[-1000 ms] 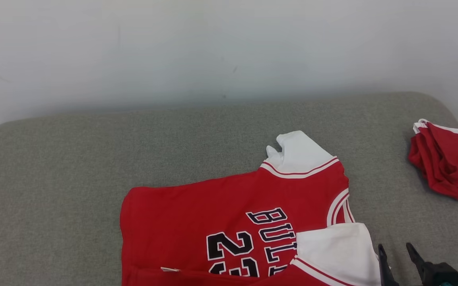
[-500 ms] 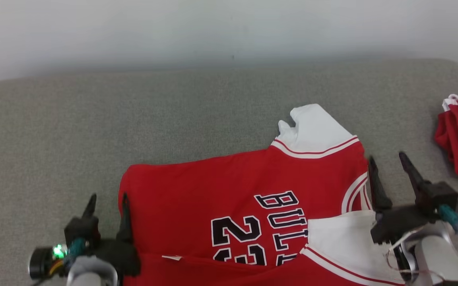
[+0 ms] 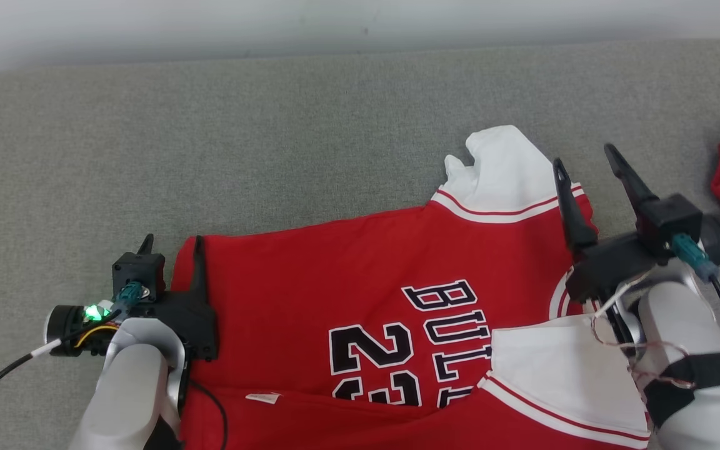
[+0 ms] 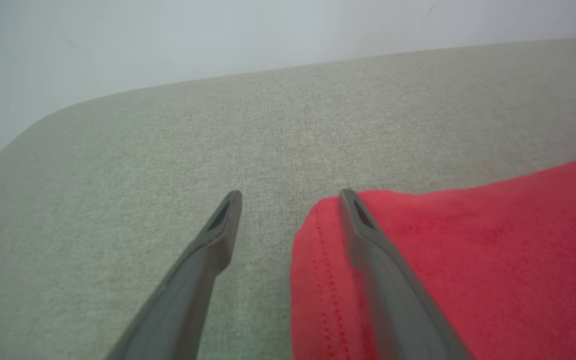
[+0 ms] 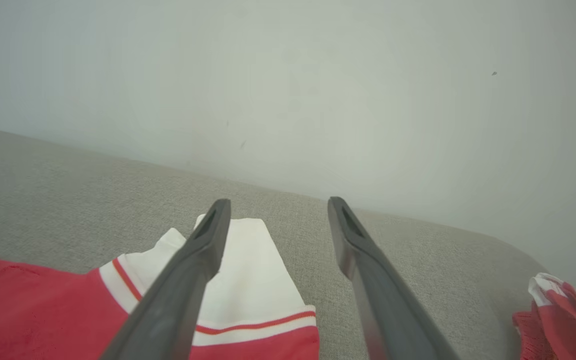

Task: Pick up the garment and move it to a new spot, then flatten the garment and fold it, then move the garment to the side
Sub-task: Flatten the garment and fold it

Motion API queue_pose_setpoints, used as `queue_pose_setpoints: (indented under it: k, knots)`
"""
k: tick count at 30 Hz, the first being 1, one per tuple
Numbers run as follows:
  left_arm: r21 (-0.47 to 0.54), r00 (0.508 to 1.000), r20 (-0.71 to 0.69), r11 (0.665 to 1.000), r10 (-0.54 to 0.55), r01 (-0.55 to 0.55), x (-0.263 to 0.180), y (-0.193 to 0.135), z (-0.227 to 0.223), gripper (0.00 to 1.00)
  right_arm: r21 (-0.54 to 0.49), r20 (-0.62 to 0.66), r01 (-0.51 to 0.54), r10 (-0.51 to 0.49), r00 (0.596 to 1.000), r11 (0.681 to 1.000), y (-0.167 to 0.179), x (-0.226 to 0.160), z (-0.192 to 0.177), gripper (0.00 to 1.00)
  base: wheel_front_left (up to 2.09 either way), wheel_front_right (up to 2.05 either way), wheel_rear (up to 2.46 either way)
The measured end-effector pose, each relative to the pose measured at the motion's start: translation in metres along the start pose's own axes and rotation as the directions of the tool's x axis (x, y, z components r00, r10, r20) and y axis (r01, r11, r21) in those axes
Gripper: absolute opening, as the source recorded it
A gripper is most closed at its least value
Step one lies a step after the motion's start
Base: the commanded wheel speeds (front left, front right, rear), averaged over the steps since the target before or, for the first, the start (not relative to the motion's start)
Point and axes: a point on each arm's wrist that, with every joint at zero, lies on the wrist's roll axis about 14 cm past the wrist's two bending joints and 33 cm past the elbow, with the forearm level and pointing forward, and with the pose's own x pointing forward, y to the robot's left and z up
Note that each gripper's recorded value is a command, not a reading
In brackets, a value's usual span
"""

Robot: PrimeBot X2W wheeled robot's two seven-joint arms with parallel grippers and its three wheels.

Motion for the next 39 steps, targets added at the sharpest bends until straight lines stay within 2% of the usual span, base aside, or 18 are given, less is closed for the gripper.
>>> queue_pose_setpoints:
  k: [10, 11, 13, 14, 15, 16, 17, 22, 27, 33, 39]
  knots:
    - [-0.005, 0.995, -0.097, 1.000, -0.017, 0.017, 0.007, -0.008, -0.023, 1.00, -0.101, -0.005, -0.067, 0.067, 0.998, 0.993, -0.001, 0.043, 0.012, 1.00, 0.00, 0.00, 0.00]
    - [-0.005, 0.995, -0.103, 1.000, -0.014, 0.014, 0.006, -0.006, -0.024, 0.96, -0.107, -0.005, -0.077, 0.077, 0.997, 0.991, 0.002, 0.046, 0.013, 1.00, 0.00, 0.00, 0.00]
    - [-0.010, 0.994, -0.108, 1.000, -0.009, 0.008, 0.006, -0.004, -0.024, 0.77, -0.106, -0.017, -0.088, 0.087, 0.996, 0.990, 0.005, 0.051, 0.012, 1.00, 0.00, 0.00, 0.00]
    - [-0.010, 0.994, -0.109, 1.000, -0.008, 0.007, 0.006, -0.003, -0.023, 0.63, -0.100, -0.032, -0.093, 0.090, 0.995, 0.991, 0.007, 0.053, 0.010, 1.00, 0.00, 0.00, 0.00]
    - [-0.014, 0.993, -0.116, 1.000, -0.011, 0.010, 0.006, -0.003, -0.024, 0.42, -0.098, -0.045, -0.100, 0.096, 0.994, 0.990, 0.009, 0.056, 0.009, 1.00, 0.00, 0.00, 0.00]
    - [-0.013, 0.992, -0.124, 1.000, -0.014, 0.012, 0.006, -0.004, -0.025, 0.31, -0.100, -0.068, -0.107, 0.101, 0.993, 0.989, 0.010, 0.058, 0.006, 1.00, 0.00, 0.00, 0.00]
    - [-0.020, 0.992, -0.125, 1.000, -0.018, 0.015, 0.007, -0.005, -0.024, 0.01, -0.101, -0.100, -0.114, 0.104, 0.990, 0.988, 0.011, 0.061, 0.002, 1.00, 0.00, 0.00, 0.00]
    - [-0.012, 0.991, -0.129, 1.000, -0.022, 0.021, 0.008, -0.005, -0.023, 0.00, -0.095, -0.249, -0.138, 0.110, 0.962, 0.986, 0.013, 0.071, -0.017, 1.00, 0.00, 0.00, 0.00]
    - [-0.009, 0.993, -0.116, 1.000, -0.016, 0.016, 0.007, -0.002, -0.021, 0.00, -0.080, -0.386, -0.159, 0.117, 0.915, 0.984, 0.015, 0.077, -0.035, 1.00, 0.00, 0.00, 0.00]
    - [-0.010, 0.997, -0.074, 1.000, -0.012, 0.011, 0.006, 0.004, -0.012, 0.00, -0.061, -0.479, -0.164, 0.115, 0.870, 0.985, 0.013, 0.086, -0.045, 1.00, 0.00, 0.00, 0.00]
    - [-0.017, 0.999, -0.046, 1.000, -0.022, 0.021, 0.008, 0.002, -0.006, 0.00, -0.021, -0.556, -0.186, 0.143, 0.818, 0.982, 0.025, 0.087, -0.065, 1.00, 0.00, 0.00, 0.00]
